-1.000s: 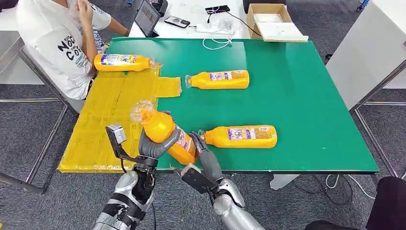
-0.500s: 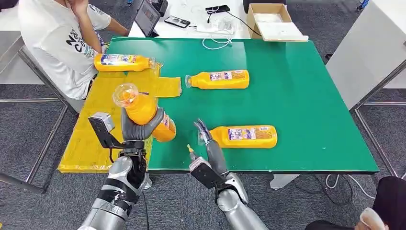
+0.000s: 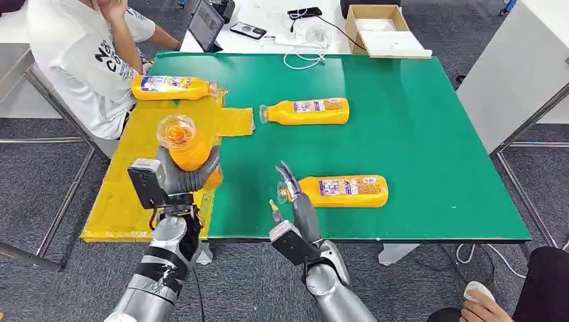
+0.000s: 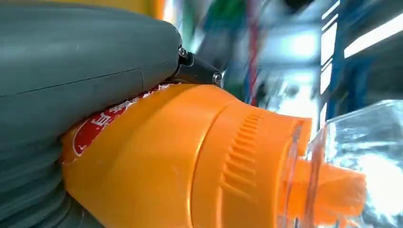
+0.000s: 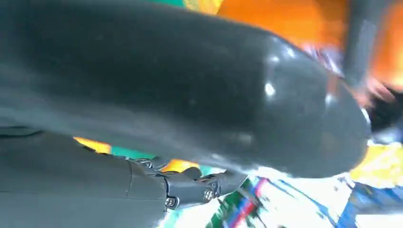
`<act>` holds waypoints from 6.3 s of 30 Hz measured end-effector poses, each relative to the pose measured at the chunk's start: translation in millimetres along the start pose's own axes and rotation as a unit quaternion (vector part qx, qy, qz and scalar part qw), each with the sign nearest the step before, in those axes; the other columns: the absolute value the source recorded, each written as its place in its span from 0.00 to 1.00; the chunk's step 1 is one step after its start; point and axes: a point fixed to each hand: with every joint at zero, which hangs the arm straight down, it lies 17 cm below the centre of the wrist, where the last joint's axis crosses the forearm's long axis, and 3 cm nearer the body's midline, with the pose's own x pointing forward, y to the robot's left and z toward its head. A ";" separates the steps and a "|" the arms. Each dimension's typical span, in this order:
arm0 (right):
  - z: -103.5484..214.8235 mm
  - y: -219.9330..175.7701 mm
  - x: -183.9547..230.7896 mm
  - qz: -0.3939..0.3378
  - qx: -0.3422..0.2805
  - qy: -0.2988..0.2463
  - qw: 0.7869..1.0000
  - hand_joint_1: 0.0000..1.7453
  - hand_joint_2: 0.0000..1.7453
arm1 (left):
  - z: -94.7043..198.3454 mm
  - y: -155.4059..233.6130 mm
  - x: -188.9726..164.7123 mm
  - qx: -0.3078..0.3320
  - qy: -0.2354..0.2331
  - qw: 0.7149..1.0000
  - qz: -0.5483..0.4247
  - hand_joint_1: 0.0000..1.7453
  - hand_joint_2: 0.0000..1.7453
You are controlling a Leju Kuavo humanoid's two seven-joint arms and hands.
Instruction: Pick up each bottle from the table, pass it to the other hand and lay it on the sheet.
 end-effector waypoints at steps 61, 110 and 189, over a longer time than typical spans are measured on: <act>-17.8 -74.2 52.2 -0.032 -0.163 -0.048 0.985 0.00 1.00 | 75.9 73.9 -224.3 -0.331 0.232 0.814 -0.416 0.00 0.00; -12.9 -107.4 -95.4 0.173 0.036 0.143 0.974 0.00 1.00 | 25.2 52.2 -91.3 0.016 0.118 0.993 0.014 0.00 1.00; 26.0 -179.5 -213.1 0.269 0.359 0.369 0.814 1.00 1.00 | 66.7 2.2 -103.5 -0.055 0.157 0.985 0.036 0.00 1.00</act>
